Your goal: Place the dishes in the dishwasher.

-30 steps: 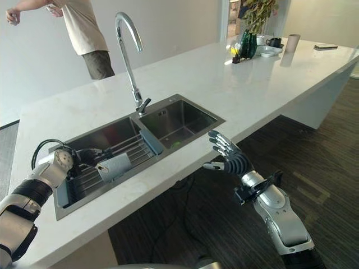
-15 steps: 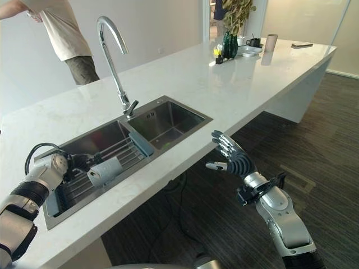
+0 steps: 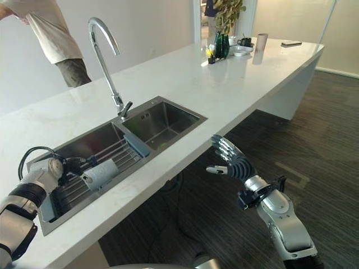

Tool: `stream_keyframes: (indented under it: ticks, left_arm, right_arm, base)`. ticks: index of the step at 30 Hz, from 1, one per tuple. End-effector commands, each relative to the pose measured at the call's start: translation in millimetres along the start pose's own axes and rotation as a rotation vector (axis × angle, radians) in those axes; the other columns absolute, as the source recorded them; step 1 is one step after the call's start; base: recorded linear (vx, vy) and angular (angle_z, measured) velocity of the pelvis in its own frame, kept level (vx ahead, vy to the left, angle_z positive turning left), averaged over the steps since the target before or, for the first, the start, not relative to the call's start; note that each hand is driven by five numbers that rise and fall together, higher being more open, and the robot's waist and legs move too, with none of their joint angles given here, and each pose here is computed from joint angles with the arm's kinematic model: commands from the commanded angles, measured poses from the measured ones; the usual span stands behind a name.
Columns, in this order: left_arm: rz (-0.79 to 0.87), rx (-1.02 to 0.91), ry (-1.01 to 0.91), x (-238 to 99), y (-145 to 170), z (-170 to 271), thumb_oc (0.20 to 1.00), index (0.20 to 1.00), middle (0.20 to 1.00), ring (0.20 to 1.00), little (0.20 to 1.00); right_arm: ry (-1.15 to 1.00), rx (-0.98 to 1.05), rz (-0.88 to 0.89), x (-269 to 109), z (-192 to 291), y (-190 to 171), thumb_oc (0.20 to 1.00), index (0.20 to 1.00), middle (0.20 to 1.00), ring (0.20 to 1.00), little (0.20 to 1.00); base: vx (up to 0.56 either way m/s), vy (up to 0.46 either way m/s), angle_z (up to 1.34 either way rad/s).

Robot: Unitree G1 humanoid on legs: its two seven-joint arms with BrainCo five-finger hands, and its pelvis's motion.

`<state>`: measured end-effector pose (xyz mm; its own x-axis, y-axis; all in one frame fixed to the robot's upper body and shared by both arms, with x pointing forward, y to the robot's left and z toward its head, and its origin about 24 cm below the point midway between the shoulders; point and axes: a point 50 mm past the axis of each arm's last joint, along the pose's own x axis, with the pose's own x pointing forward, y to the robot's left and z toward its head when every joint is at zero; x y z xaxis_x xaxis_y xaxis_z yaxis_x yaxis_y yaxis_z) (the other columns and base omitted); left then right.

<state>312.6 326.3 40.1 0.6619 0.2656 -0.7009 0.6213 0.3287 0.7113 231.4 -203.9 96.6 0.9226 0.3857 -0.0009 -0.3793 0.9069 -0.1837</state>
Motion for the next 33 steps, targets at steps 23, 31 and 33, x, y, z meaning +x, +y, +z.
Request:
stream_keyframes:
  ticks: [23, 31, 33]
  left_arm:
    - [0.096, 0.035, 0.050, -3, 25, 0, 1.000, 1.000, 1.000, 1.000, 1.000]
    - [0.103, 0.045, 0.054, -2, 21, -1, 1.000, 1.000, 1.000, 1.000, 1.000]
    - [0.096, 0.054, 0.058, -1, 19, -1, 1.000, 1.000, 1.000, 1.000, 1.000]
  right_arm:
    - [-0.152, -0.109, 0.007, 1, 38, -12, 1.000, 1.000, 1.000, 1.000, 1.000]
    - [-0.155, -0.115, 0.004, 1, 38, -11, 1.000, 1.000, 1.000, 1.000, 1.000]
    - [-0.155, -0.116, 0.004, 0, 38, -12, 1.000, 1.000, 1.000, 1.000, 1.000]
  base:
    - [0.01, 0.001, -0.03]
    - [0.00, 0.000, 0.00]
    - [0.04, 0.035, 0.00]
